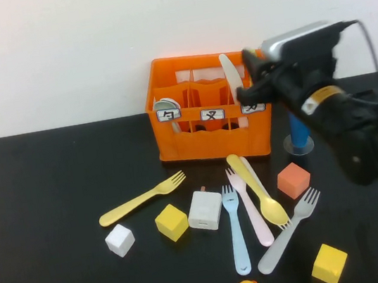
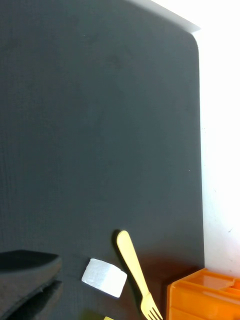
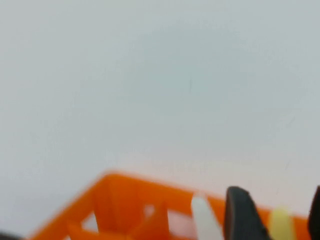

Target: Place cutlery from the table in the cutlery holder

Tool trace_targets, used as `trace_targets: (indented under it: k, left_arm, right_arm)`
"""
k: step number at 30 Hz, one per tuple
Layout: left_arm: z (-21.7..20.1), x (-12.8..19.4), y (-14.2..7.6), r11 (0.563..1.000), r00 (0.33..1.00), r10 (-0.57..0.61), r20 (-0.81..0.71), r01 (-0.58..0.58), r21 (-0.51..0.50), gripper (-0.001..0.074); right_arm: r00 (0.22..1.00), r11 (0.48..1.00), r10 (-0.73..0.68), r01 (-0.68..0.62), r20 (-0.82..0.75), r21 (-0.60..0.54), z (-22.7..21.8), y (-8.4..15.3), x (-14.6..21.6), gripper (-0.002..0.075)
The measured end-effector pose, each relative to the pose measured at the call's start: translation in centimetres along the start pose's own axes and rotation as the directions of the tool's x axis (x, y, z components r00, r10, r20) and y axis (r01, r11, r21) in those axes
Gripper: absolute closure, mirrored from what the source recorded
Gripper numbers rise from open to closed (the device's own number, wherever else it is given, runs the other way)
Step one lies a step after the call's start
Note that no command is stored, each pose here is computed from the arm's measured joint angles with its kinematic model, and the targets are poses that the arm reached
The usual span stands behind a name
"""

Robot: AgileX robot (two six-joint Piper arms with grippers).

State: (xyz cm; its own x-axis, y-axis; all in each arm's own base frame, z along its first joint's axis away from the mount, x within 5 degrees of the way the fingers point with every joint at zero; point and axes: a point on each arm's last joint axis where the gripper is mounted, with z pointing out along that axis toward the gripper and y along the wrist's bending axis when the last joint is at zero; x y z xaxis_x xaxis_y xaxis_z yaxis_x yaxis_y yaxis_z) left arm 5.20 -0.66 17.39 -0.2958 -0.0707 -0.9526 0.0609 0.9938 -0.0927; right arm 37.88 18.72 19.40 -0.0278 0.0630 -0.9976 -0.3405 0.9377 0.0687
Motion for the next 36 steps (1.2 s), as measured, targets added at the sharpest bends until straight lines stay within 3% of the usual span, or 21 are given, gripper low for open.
trace_targets:
  k: [5,9,12,18,26,36]
  left_arm:
    - [0.0,0.0,0.0,1.0,1.0,-0.006,0.0,0.006,0.0,0.0736]
    - [0.0,0.0,0.0,1.0,1.0,-0.004,0.0,0.004,0.0,0.0736]
    - [0.0,0.0,0.0,1.0,1.0,-0.004,0.0,0.004,0.0,0.0736]
    - [0.0,0.0,0.0,1.0,1.0,-0.004,0.0,0.004,0.0,0.0736]
    - [0.0,0.0,0.0,1.0,1.0,-0.004,0.0,0.004,0.0,0.0736]
    - [0.0,0.0,0.0,1.0,1.0,-0.004,0.0,0.004,0.0,0.0736]
  right_arm:
    - [0.995,0.999,0.031,-0.029,0.093,-0.013,-4.4,-0.4,-3.5,0.052]
    - [0.986,0.999,0.017,-0.009,0.168,-0.05,-9.5,-0.6,-6.4,0.0645]
    - [0.977,0.986,-0.053,0.083,0.208,-0.143,-13.2,0.0,-7.9,0.0703]
    - [0.944,0.899,-0.265,0.316,0.198,-0.303,-18.4,1.3,-10.7,0.0725]
    - [0.858,0.83,-0.505,0.511,0.09,-0.223,-24.7,-0.4,-13.4,0.0727]
    - [0.885,0.882,-0.465,0.463,-0.005,-0.084,-32.2,-3.1,-11.3,0.0727]
